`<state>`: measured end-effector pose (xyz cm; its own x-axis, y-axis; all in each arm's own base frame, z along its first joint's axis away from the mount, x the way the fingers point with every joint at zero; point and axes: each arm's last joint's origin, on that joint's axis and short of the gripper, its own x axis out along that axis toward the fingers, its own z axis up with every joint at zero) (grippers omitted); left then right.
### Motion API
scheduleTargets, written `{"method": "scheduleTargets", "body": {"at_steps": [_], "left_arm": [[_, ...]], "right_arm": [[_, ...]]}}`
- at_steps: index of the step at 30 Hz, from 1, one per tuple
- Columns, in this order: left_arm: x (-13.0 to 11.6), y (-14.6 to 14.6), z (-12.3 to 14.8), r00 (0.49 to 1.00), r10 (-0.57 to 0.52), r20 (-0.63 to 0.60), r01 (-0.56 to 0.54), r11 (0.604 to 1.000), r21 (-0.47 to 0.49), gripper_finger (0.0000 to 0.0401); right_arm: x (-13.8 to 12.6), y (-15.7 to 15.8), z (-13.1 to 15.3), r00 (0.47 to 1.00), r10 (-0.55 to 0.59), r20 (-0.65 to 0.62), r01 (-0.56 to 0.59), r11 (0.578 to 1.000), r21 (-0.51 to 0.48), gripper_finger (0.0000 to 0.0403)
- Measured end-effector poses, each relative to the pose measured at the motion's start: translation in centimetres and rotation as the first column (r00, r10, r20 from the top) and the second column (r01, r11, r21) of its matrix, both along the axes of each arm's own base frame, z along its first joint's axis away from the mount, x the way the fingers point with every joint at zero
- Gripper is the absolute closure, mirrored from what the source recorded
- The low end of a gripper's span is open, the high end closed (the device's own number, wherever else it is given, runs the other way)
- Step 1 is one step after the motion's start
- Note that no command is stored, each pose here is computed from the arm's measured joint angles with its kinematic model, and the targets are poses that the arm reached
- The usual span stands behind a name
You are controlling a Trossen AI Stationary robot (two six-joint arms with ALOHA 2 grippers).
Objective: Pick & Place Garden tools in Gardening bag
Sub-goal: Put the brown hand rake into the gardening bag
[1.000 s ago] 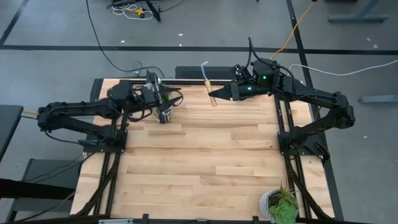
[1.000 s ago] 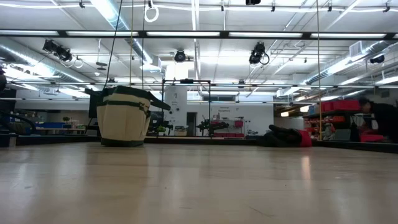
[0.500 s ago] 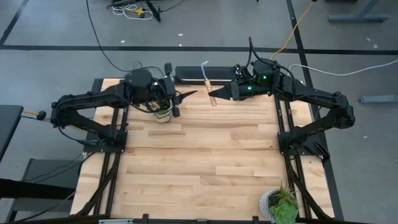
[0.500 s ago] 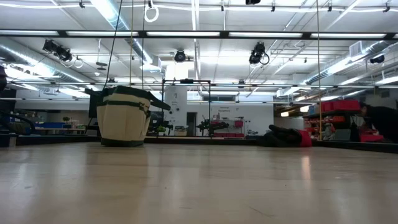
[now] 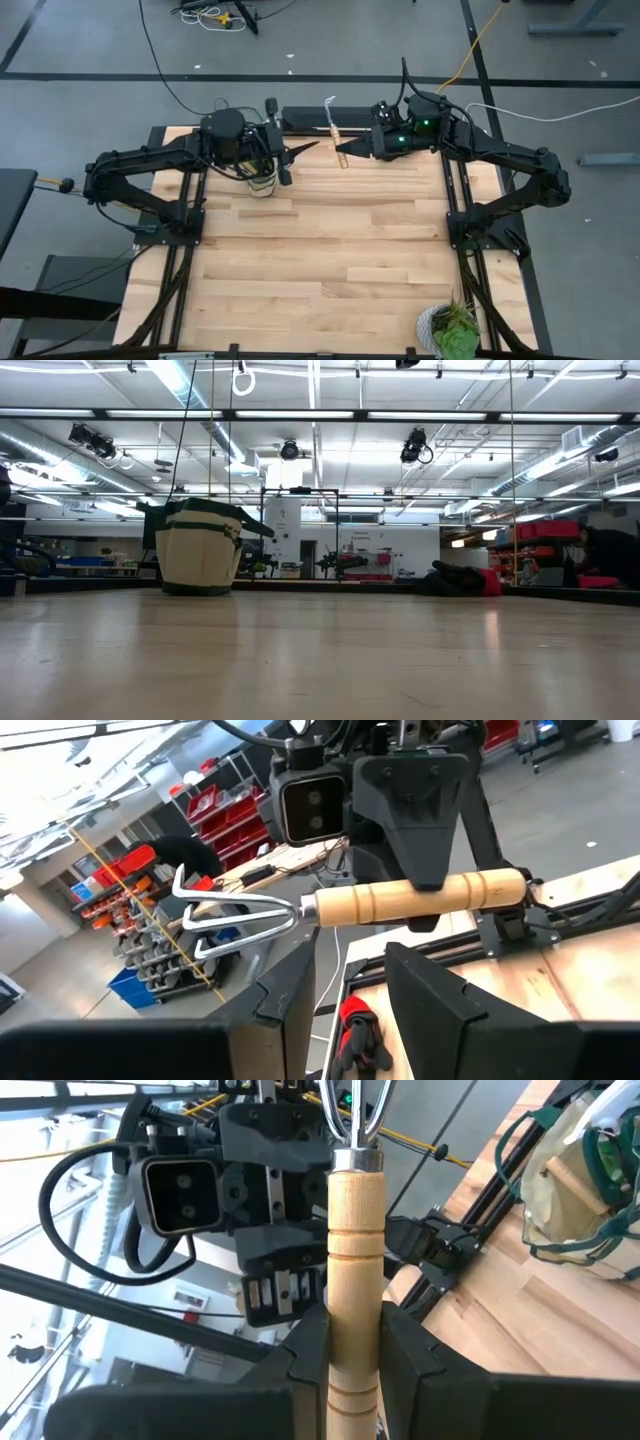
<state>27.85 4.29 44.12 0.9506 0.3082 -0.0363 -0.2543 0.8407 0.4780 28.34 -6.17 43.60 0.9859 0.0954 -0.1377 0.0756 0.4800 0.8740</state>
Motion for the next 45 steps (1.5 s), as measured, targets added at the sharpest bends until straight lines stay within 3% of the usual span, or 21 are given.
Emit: {"method": "scheduleTargets", "body": {"at_steps": [20,27,45], "left_arm": [[-0.03,0.09,0.01,0.999,0.036,0.015,-0.036,0.998,-0.042,0.0270],[-0.04,0.09,0.03,0.998,0.043,0.048,-0.036,0.990,-0.139,0.0270],[-0.06,0.00,0.06,0.998,0.040,0.050,-0.033,0.990,-0.140,0.0270]], "right_arm": [[0.01,0.05,0.09,1.000,0.025,0.015,-0.024,0.998,-0.056,0.0346],[0.05,0.05,0.41,0.998,0.027,0.049,-0.023,0.997,-0.080,0.0346],[0.03,0.08,0.56,0.995,0.069,0.068,-0.060,0.990,-0.125,0.0346]]}}
